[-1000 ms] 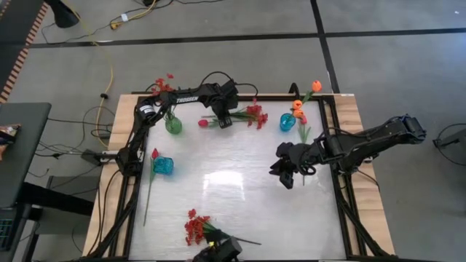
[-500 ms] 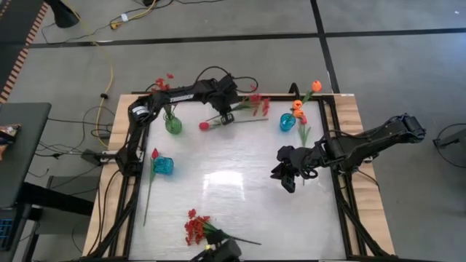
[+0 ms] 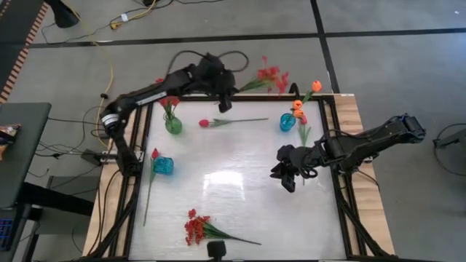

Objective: Sort flowers into vase by color
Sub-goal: Put the top red flowers into the green vase

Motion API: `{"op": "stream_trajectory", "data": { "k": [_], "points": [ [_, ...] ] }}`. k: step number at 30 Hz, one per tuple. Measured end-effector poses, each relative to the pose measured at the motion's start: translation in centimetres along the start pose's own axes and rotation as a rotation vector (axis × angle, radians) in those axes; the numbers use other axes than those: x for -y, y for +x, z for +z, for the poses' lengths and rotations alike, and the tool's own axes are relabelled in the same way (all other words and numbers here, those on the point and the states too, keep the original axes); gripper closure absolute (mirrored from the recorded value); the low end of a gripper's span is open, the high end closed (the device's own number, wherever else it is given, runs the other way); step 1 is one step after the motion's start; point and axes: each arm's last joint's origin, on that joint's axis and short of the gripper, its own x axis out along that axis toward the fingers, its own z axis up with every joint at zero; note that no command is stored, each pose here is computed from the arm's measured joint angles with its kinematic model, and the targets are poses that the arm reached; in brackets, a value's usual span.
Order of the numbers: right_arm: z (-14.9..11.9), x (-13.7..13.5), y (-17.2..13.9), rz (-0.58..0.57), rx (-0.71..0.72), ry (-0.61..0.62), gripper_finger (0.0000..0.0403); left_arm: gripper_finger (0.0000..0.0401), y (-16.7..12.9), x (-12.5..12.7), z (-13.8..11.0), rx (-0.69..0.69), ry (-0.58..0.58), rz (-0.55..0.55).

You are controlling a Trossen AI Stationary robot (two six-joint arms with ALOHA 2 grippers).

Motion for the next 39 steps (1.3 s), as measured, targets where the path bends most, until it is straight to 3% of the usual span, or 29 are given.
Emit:
{"op": "stream_trajectory", "data": {
  "k": [7, 14, 21, 25, 30, 39],
  "points": [
    [0.3, 0.4, 0.0, -0.016, 0.01, -0.009, 0.0271, 0.0401, -6.6, 0.9, 2.7, 0.191, -0.011, -0.07],
    [0.5, 0.7, 0.1, -0.024, 0.019, -0.025, 0.0271, 0.0401, -12.3, 2.2, 3.9, 0.315, -0.029, -0.153],
    [1.5, 0.8, 0.0, -0.004, 0.093, -0.068, 0.0271, 0.0401, -18.1, 5.5, 3.8, 0.434, 0.015, -0.194],
    [2.2, 1.0, 0.0, 0.003, 0.147, -0.105, 0.0271, 0.0401, -20.8, 7.2, 2.2, 0.513, 0.012, -0.187],
    [2.9, 1.7, 0.0, -0.015, 0.183, -0.123, 0.0271, 0.0401, -23.2, 9.0, -1.7, 0.61, -0.009, -0.109],
    [3.5, 2.9, -0.1, -0.058, 0.2, -0.114, 0.0271, 0.0401, -24.9, 10.4, -9.9, 0.772, -0.192, 0.195]
  ]
}}
